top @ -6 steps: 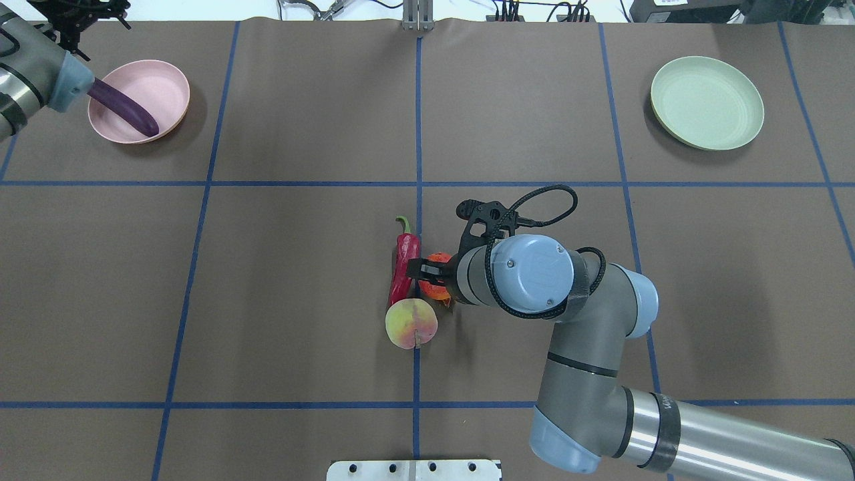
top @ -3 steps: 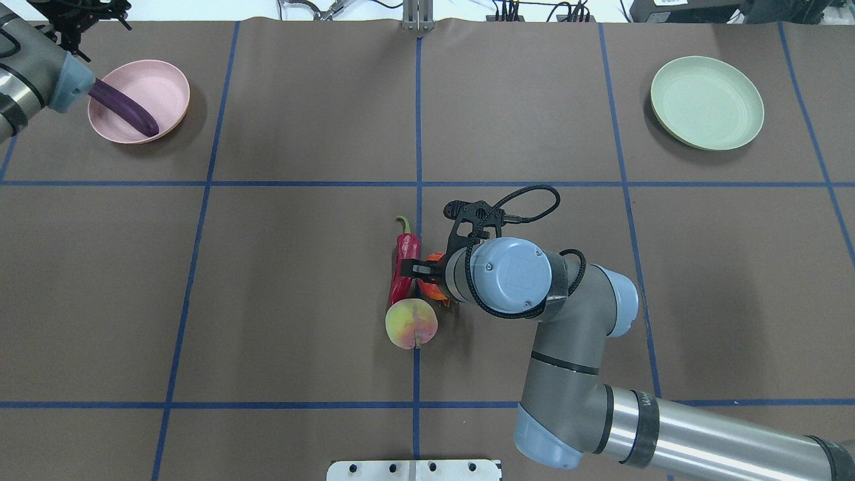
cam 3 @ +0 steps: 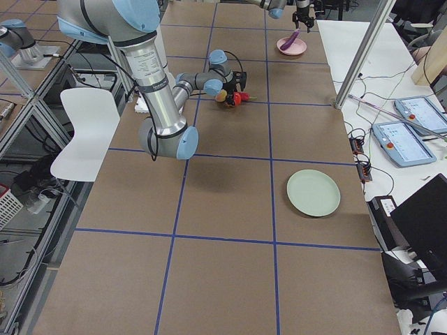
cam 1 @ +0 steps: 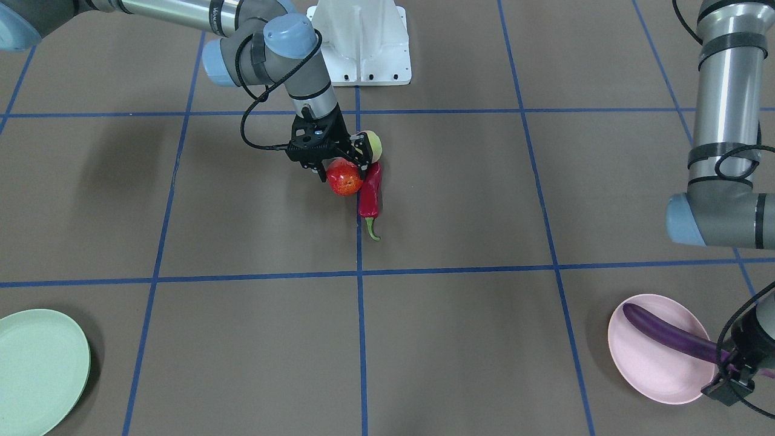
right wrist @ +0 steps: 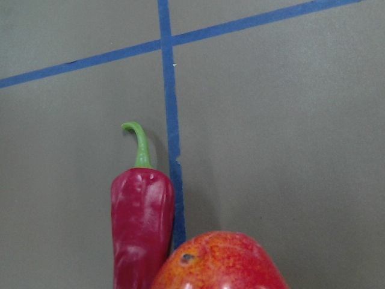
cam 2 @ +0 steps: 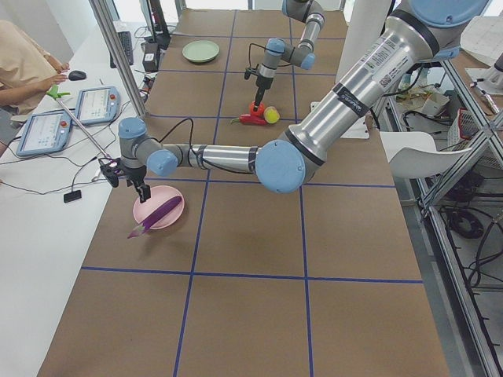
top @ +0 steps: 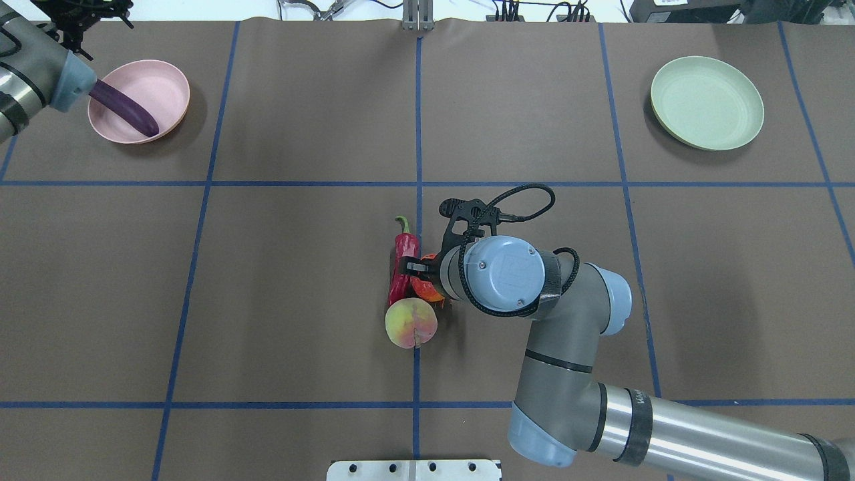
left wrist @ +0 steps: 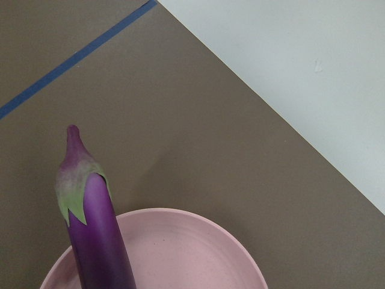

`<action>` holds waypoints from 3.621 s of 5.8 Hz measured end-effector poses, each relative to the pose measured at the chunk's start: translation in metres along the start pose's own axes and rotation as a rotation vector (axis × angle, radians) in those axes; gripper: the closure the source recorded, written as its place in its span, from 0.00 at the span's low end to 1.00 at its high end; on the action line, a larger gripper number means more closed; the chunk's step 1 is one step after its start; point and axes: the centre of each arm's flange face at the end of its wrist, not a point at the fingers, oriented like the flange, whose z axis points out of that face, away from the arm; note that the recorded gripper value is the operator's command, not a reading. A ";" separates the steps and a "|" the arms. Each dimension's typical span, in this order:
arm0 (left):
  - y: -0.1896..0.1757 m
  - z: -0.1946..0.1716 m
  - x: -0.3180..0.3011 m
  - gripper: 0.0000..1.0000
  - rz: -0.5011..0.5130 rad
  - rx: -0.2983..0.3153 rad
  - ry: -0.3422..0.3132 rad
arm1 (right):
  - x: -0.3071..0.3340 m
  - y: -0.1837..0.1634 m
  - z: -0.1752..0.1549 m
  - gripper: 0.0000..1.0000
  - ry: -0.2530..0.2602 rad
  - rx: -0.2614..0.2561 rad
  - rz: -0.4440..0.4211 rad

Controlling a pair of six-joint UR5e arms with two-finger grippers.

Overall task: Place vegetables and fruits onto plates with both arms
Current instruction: 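Lower the right gripper onto the red pomegranate and grasp it, then carry the pomegranate to the green plate while the left gripper reaches the chili, then move the red chili onto the pink plate while the right gripper releases the pomegranate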

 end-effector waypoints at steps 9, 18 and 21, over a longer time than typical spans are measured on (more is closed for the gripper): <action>0.518 -0.078 0.144 0.00 0.622 -0.352 0.013 | 0.252 -0.390 -0.071 1.00 0.313 0.049 0.026; 0.589 -0.035 0.151 0.56 0.905 -0.411 -0.032 | 0.406 -0.431 -0.029 0.00 0.480 -0.050 0.043; 0.595 -0.034 0.149 1.00 0.867 -0.416 -0.041 | 0.405 -0.430 -0.029 0.00 0.477 -0.049 0.029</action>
